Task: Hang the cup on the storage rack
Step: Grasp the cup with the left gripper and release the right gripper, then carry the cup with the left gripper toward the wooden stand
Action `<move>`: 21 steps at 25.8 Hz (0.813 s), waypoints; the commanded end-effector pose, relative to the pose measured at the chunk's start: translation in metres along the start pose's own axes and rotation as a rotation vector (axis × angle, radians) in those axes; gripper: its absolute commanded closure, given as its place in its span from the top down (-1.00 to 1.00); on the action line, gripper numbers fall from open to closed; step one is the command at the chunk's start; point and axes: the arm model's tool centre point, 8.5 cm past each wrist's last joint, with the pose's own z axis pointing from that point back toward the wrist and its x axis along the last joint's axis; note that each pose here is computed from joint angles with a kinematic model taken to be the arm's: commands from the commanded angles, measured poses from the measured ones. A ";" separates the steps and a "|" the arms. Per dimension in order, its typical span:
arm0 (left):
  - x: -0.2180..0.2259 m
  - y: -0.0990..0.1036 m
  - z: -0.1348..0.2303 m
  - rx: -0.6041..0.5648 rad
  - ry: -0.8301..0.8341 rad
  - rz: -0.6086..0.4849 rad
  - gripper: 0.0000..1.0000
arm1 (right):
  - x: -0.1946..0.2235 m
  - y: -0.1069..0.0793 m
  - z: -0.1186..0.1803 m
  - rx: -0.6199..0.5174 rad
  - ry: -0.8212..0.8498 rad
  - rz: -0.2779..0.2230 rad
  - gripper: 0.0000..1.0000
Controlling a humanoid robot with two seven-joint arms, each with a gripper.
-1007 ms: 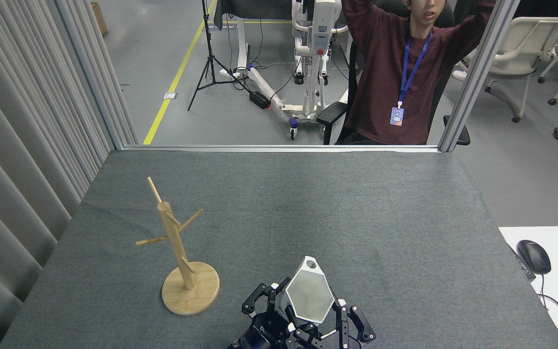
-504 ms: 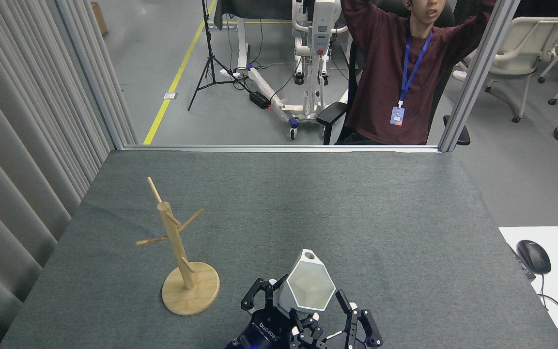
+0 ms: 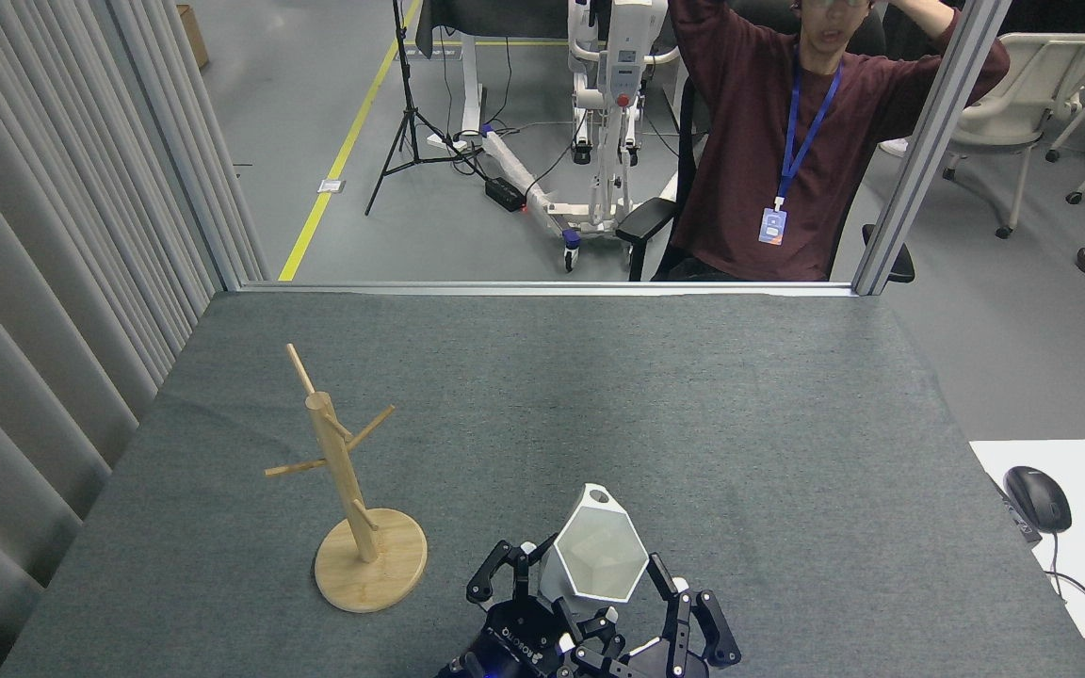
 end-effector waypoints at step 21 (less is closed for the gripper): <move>0.000 -0.007 0.008 -0.029 -0.002 -0.008 -0.64 | -0.188 -0.032 0.046 -0.209 0.614 -0.206 0.98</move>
